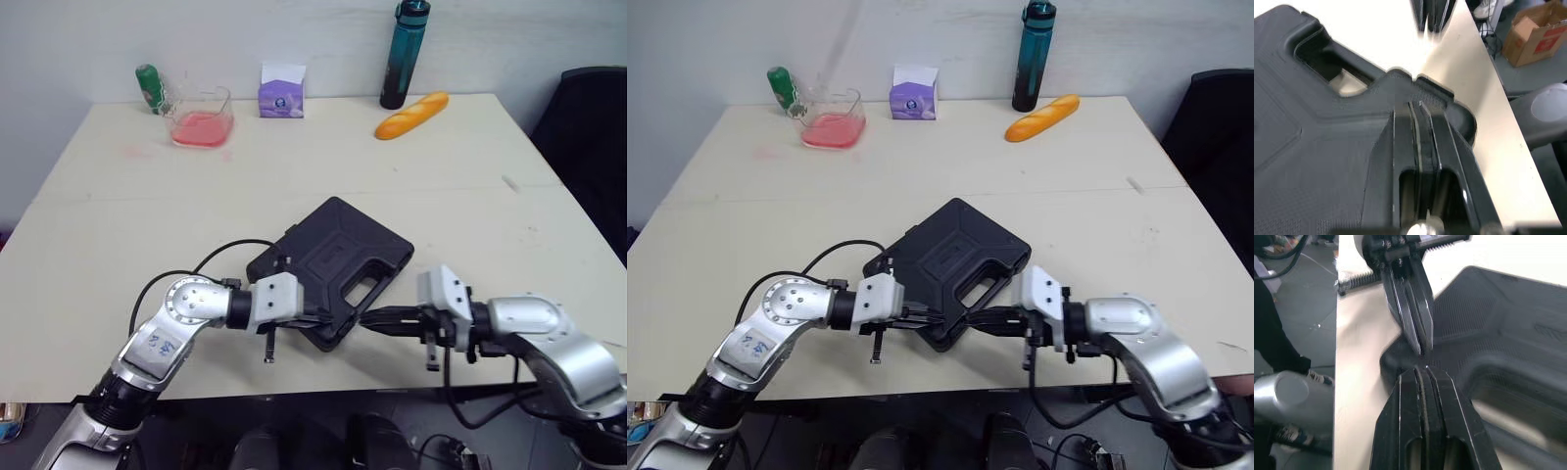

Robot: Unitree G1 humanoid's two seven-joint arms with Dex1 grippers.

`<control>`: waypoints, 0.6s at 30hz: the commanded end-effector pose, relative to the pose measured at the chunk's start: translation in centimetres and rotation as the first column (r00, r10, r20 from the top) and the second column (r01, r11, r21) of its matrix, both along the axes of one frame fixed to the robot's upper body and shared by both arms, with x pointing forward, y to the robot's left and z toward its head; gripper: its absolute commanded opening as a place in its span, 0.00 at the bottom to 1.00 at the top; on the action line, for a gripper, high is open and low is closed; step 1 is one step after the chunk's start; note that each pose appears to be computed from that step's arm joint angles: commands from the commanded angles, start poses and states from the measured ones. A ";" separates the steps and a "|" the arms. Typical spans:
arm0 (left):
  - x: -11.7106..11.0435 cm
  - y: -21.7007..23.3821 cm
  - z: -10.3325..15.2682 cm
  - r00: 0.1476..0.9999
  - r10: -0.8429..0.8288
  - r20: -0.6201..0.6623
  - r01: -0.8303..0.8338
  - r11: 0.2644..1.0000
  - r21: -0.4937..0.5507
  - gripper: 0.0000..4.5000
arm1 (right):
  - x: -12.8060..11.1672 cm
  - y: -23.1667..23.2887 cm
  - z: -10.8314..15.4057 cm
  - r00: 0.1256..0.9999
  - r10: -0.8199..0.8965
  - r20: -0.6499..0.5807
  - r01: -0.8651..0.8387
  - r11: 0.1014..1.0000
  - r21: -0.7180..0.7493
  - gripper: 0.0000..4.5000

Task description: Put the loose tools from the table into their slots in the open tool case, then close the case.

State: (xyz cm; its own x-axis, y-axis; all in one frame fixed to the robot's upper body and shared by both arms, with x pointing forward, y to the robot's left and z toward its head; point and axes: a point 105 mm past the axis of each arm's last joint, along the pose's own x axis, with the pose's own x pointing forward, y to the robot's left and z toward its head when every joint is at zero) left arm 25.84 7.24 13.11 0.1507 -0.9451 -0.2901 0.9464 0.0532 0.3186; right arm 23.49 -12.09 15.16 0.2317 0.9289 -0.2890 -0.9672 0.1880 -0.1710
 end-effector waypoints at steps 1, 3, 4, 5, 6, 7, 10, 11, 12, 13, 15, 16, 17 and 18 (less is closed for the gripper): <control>0.1 0.8 2.0 0.995 -0.009 0.096 0.020 0.994 -0.109 0.00 | -0.1 -1.2 2.2 0.994 -0.019 0.107 0.018 1.000 0.004 0.02; 0.5 2.1 3.1 0.991 0.038 0.132 -0.025 0.995 -0.100 0.07 | 0.6 -3.1 3.0 0.988 -0.085 0.130 0.086 0.996 0.000 0.08; 0.7 3.3 4.2 0.983 0.085 0.162 -0.070 0.992 -0.101 0.15 | 1.0 -4.7 3.4 0.982 -0.119 0.148 0.124 0.992 -0.026 0.15; 0.8 4.1 5.0 0.976 0.116 0.183 -0.099 0.990 -0.102 0.21 | 1.1 -5.7 3.7 0.977 -0.138 0.161 0.147 0.988 -0.044 0.22; 1.3 5.5 6.2 0.956 0.182 0.228 -0.160 0.981 -0.112 0.29 | 1.6 -7.2 4.2 0.965 -0.171 0.199 0.189 0.979 -0.078 0.31; 1.5 6.3 6.9 0.941 0.223 0.255 -0.197 0.973 -0.124 0.40 | 1.9 -8.1 4.5 0.957 -0.187 0.221 0.213 0.972 -0.101 0.42; 2.2 12.0 6.1 0.888 0.428 0.167 -0.425 0.904 -0.053 0.70 | 3.6 -12.4 6.3 0.902 -0.283 0.326 0.350 0.922 -0.167 0.76; 2.4 14.0 5.7 0.850 0.506 0.149 -0.507 0.861 -0.030 0.81 | 4.0 -13.5 6.9 0.885 -0.300 0.357 0.381 0.906 -0.184 0.87; 2.5 15.4 5.3 0.817 0.562 0.133 -0.566 0.825 -0.008 0.91 | 4.3 -14.3 7.3 0.872 -0.309 0.380 0.401 0.896 -0.192 0.99; 2.5 17.4 4.9 0.763 0.631 0.139 -0.638 0.770 0.015 0.98 | 4.8 -15.3 8.1 0.853 -0.323 0.411 0.429 0.882 -0.197 1.00; 1.9 19.8 4.7 0.710 0.689 0.146 -0.700 0.714 0.034 1.00 | 5.4 -16.6 9.2 0.826 -0.335 0.453 0.461 0.864 -0.204 1.00; 1.4 21.3 4.6 0.680 0.719 0.143 -0.731 0.681 0.045 1.00 | 5.7 -17.1 9.8 0.815 -0.332 0.476 0.472 0.856 -0.212 1.00; 1.0 22.6 4.7 0.643 0.753 0.138 -0.763 0.645 0.034 1.00 | 6.1 -17.5 10.4 0.804 -0.326 0.498 0.482 0.848 -0.222 1.00; 0.6 24.0 4.8 0.604 0.787 0.127 -0.794 0.607 0.018 1.00 | 6.5 -17.8 11.1 0.788 -0.326 0.522 0.496 0.839 -0.225 1.00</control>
